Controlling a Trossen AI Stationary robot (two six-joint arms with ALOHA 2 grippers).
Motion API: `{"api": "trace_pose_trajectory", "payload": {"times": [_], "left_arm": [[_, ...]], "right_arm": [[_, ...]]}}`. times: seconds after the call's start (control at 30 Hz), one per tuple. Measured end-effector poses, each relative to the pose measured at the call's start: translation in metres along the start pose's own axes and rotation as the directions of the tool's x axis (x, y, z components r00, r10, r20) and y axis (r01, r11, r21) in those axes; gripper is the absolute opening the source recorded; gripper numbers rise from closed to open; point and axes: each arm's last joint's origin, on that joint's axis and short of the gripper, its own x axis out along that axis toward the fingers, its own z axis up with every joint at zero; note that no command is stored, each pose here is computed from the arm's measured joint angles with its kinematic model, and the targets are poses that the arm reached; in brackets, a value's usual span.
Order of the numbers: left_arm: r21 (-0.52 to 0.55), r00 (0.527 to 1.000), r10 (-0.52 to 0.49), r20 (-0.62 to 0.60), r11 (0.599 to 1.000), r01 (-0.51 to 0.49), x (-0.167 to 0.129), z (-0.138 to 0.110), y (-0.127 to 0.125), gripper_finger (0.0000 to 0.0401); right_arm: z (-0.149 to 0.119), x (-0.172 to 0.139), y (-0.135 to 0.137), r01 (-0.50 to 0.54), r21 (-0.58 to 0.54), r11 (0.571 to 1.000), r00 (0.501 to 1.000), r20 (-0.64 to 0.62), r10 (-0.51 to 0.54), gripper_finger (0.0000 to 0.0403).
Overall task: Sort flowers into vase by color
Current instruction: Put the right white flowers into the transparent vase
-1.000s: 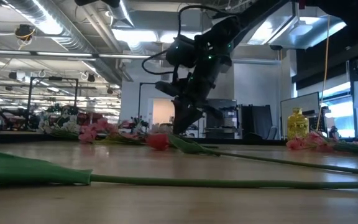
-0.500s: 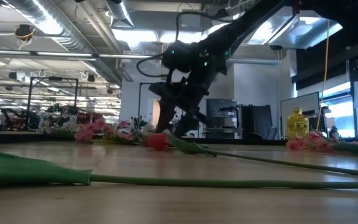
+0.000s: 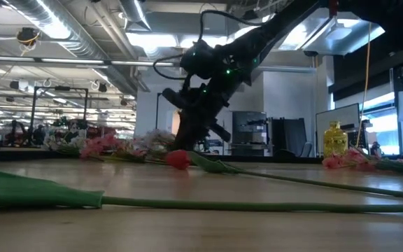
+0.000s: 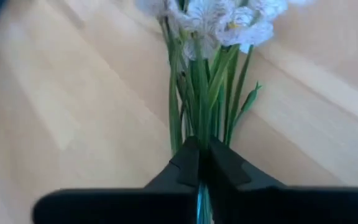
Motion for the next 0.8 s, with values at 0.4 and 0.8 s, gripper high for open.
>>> {"api": "trace_pose_trajectory", "payload": {"times": [0.4,0.8], "left_arm": [[0.347,0.868,-0.495,0.052,0.824,0.449,-0.094,-0.004,0.017,0.0037],[0.53,0.736,-0.66,0.148,0.682,0.505,-0.114,0.004,0.011,0.0037]], "right_arm": [[0.051,-0.167,0.055,-0.21,-0.163,0.964,0.885,0.387,0.258,0.0007],[-0.007,-0.309,0.114,-0.524,-0.607,0.597,0.631,0.194,0.751,0.0004]]}}
